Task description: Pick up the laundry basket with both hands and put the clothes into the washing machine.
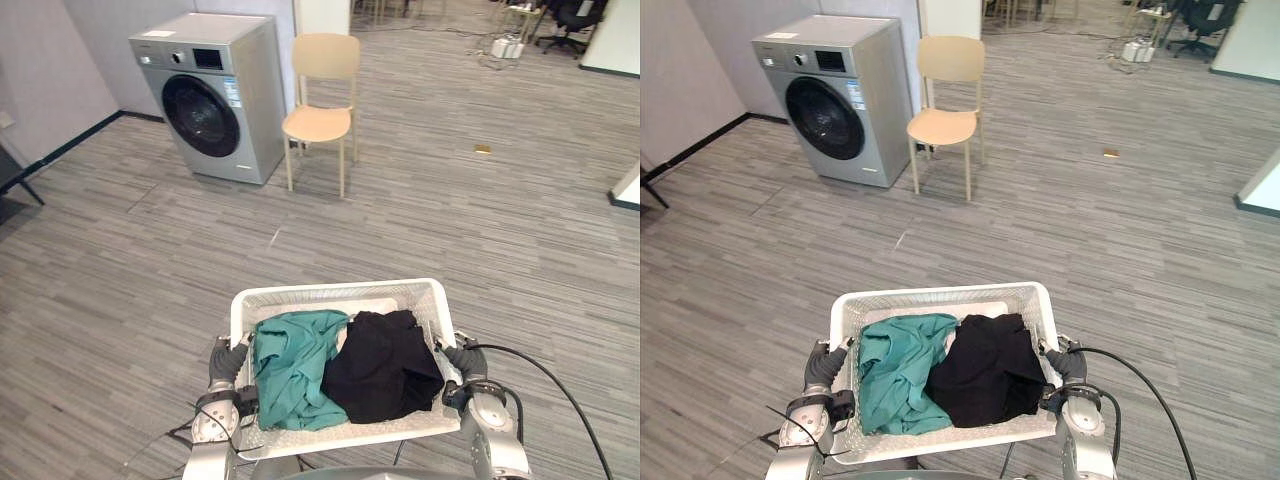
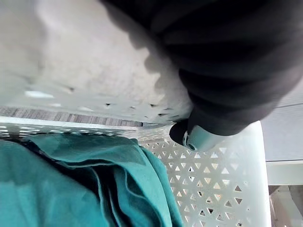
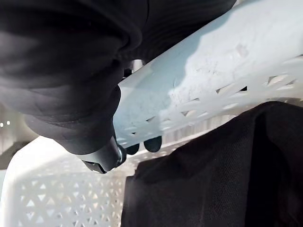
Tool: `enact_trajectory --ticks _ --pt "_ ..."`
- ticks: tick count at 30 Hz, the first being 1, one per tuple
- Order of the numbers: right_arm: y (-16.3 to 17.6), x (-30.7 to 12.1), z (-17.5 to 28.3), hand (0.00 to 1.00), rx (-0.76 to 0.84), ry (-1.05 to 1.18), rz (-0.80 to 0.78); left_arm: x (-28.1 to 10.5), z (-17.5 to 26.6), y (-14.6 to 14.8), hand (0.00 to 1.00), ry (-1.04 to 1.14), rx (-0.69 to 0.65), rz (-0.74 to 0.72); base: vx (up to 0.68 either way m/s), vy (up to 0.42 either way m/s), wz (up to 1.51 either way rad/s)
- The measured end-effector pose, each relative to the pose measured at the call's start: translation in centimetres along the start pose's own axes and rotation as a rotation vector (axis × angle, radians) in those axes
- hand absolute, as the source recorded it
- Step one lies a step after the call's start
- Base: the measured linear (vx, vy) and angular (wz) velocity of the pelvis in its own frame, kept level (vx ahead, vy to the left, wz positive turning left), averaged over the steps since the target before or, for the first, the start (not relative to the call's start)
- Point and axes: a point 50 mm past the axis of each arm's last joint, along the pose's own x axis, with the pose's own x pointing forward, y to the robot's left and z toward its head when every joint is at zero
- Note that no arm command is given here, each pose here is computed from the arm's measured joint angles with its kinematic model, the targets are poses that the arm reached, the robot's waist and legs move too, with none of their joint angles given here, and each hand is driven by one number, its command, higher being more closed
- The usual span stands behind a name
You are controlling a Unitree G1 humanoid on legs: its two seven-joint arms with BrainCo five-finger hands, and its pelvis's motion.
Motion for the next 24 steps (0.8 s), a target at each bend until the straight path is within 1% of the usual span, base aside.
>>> enact_trajectory --ticks 3,7,8,9,10,12,14,15,18,21,24 --pt "0.2 0.0 -0.1 1.00 0.009 0.005 0.003 0.0 0.1 -0.1 1.00 -0.006 0.009 -0.013 0.00 0.080 -0.01" --pt "2.3 -0.3 -1.1 1.00 0.062 0.056 0.041 0.2 0.3 2.1 1.00 -0.017 0.070 0.016 0.07 0.018 -0.18" --pt "2.8 -0.1 -0.4 1.00 0.068 0.031 0.053 0.4 0.7 2.5 1.00 -0.034 0.066 0.030 0.32 -0.050 -0.16" --pt "2.6 0.2 0.4 1.00 0.067 -0.002 0.055 0.9 1.5 1.9 1.00 -0.063 0.043 0.017 0.28 -0.073 0.12" --pt "2.0 0.2 0.2 1.00 0.079 0.006 0.029 1.2 1.7 1.0 1.00 -0.065 0.042 -0.012 0.14 -0.054 0.19" --pt "1.4 0.1 0.3 1.00 0.072 0.003 0.020 1.2 1.8 0.6 1.00 -0.069 0.052 -0.031 0.10 -0.052 0.72" --pt "1.1 -0.5 0.2 1.00 0.071 -0.002 0.013 1.0 1.5 0.1 1.00 -0.057 0.034 -0.032 0.26 -0.170 0.83" --pt "1.3 -1.0 0.2 1.00 0.060 -0.005 0.032 0.4 0.9 0.8 1.00 -0.032 0.029 -0.001 0.41 -0.184 0.53" --pt "1.3 -1.9 0.3 1.00 0.059 -0.021 0.050 -0.3 0.8 1.3 1.00 -0.030 0.022 0.004 0.47 -0.243 0.28" --pt "0.9 -1.8 1.0 1.00 0.071 -0.045 0.027 -0.5 1.6 1.2 1.00 -0.067 0.016 -0.006 0.53 -0.164 0.02" --pt "1.2 -1.7 1.5 1.00 0.082 -0.068 0.037 -0.1 2.3 1.3 1.00 -0.094 0.015 -0.001 0.45 -0.007 0.14"
